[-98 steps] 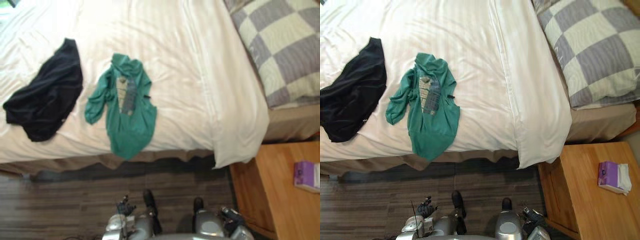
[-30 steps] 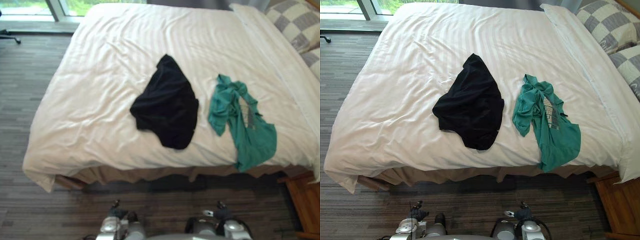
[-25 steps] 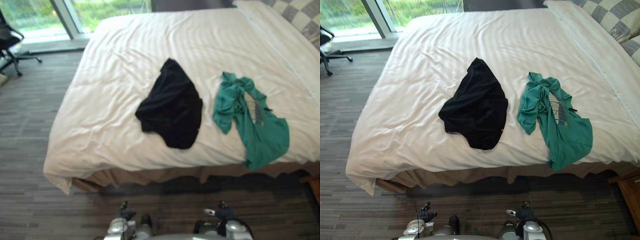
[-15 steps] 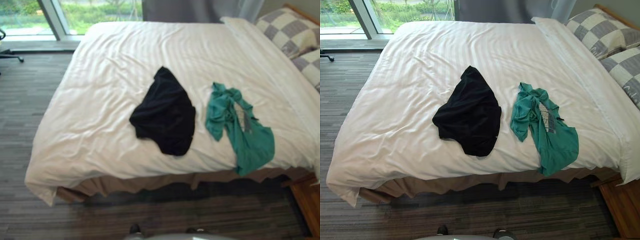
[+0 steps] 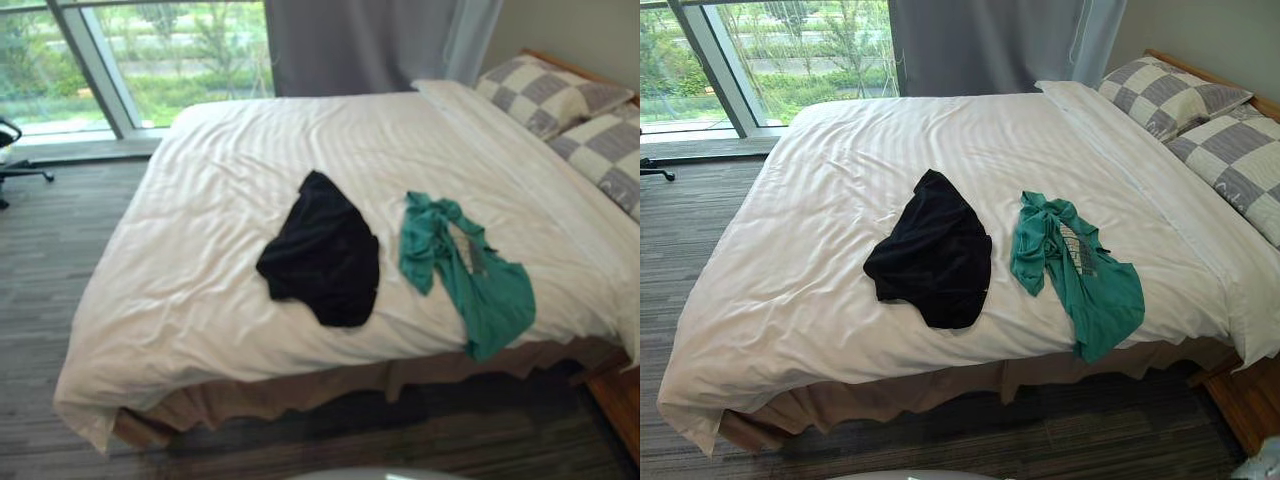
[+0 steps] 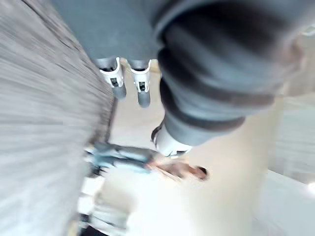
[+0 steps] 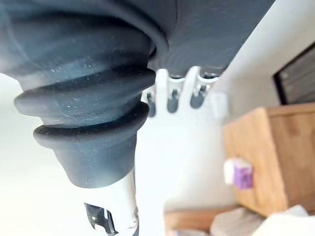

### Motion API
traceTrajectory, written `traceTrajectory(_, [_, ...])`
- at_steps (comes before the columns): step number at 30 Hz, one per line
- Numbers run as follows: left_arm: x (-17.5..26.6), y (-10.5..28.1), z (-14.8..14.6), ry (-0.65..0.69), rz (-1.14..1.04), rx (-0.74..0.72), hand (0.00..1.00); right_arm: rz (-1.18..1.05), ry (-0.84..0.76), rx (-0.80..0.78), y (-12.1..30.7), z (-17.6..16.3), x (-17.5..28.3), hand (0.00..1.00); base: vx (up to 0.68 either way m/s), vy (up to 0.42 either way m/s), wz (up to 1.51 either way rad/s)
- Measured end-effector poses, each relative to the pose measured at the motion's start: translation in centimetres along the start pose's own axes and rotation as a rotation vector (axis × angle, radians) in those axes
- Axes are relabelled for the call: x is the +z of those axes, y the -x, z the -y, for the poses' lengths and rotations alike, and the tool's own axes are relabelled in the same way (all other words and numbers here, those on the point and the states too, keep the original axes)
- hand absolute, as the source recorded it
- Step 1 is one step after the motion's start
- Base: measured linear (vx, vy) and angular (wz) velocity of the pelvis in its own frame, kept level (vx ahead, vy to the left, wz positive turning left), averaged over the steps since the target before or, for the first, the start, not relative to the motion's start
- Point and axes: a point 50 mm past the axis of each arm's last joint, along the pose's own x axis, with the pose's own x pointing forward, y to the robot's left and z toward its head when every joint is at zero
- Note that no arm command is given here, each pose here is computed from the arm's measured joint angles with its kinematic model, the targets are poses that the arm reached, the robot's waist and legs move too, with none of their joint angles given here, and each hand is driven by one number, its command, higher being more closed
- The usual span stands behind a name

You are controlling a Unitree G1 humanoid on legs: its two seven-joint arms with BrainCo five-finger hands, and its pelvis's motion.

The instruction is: Tidy the bed and pick cloth on bed and put in laundry

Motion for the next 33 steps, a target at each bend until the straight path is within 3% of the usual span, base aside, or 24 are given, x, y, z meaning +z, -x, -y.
traceTrajectory(5, [3.1,3.5,9.0,-0.007,0.190,-0.343,0.00,0.141,0.114,0.341,2.5,-7.0,2.1,0.00,0.00,0.000,0.00])
traceTrajectory(16, [2.8,14.0,20.0,-0.164,0.366,-0.982,0.00,0.346,0.215,0.718,7.3,-12.9,4.3,0.00,0.00,0.003,-0.14])
traceTrajectory(22, [2.9,17.6,23.4,-0.193,0.394,-1.140,0.00,0.393,0.209,0.850,9.9,-14.5,4.6,0.00,-0.02,0.016,-0.25])
traceTrajectory(33, [4.4,20.0,28.3,-0.334,0.485,-1.222,0.00,0.479,0.110,0.952,12.9,-15.6,6.4,0.00,-0.04,0.003,-0.15])
